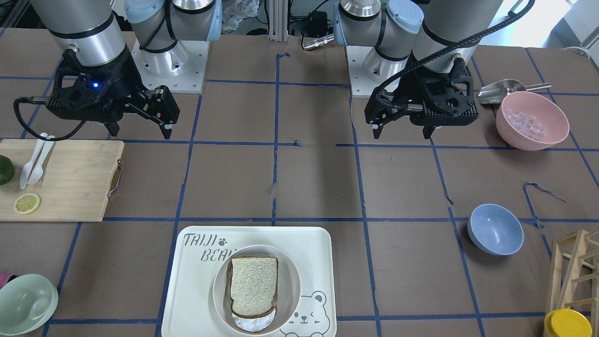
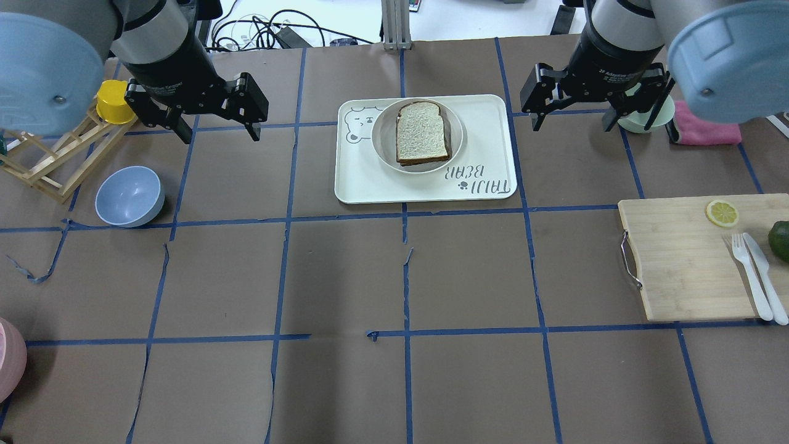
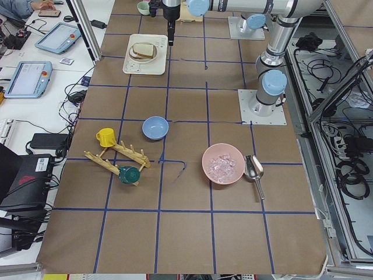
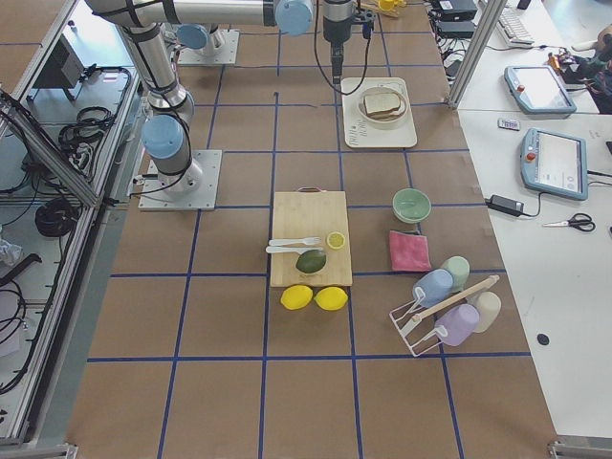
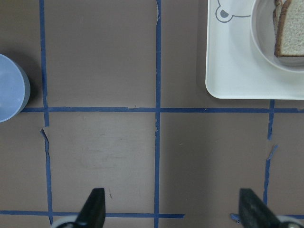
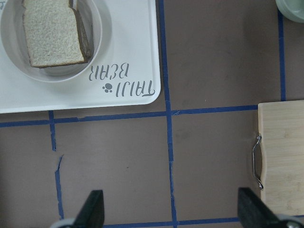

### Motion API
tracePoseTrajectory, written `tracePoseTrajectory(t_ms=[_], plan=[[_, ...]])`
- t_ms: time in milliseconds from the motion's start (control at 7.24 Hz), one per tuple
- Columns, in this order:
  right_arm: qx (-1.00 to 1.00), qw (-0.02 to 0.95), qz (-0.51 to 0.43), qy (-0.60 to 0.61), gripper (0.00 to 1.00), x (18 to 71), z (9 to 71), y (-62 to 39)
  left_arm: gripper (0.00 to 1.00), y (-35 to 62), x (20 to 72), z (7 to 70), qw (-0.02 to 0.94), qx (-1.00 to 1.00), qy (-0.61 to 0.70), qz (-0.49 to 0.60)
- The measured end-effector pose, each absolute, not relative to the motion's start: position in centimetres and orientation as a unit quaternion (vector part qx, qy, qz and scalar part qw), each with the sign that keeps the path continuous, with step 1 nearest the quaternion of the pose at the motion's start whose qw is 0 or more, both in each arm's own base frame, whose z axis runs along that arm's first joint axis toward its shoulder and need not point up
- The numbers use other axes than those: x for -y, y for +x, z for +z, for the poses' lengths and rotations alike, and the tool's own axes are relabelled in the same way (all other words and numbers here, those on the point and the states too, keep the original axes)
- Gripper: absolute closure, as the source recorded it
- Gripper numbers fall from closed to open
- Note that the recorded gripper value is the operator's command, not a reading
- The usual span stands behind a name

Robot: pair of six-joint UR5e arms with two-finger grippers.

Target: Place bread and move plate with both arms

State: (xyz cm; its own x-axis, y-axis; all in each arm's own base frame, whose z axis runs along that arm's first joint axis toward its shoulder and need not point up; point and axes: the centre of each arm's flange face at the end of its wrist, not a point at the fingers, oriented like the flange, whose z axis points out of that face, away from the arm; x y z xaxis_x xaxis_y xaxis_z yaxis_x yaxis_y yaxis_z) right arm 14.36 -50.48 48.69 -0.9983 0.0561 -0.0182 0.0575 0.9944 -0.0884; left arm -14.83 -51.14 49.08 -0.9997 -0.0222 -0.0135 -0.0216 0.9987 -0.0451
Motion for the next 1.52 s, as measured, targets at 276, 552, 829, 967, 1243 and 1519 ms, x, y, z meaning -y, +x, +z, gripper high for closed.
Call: tracePoseTrajectory(t_ms=[276,552,829,967,1243,1519], plan=[[-0.998,0.009,-0.046,0.030,0.00,49.1,50.1,14.3,0.00,-14.8,51.1,49.1,0.007,-1.000,-0.011,-0.022],[-0.999,0.008,-0.033,0.033,0.00,47.9,50.4,14.3,0.00,-14.8,51.1,49.0,0.007,-1.000,-0.011,-0.022],[-0.999,0.009,-0.030,0.033,0.00,47.6,50.7,14.4,0.00,-14.9,51.1,49.0,0.007,-1.000,-0.011,-0.021],[-0.999,0.010,-0.028,0.032,0.00,47.6,50.6,14.4,0.00,-14.9,51.1,48.9,0.007,-1.000,-0.011,-0.021],[-0.999,0.012,-0.029,0.030,0.00,47.8,50.5,14.3,0.00,-14.9,51.1,48.9,0.007,-1.000,-0.011,-0.021],[-0.999,0.017,-0.035,0.032,0.00,48.2,50.4,14.4,0.00,-14.9,51.1,48.9,0.007,-1.000,-0.011,-0.021]])
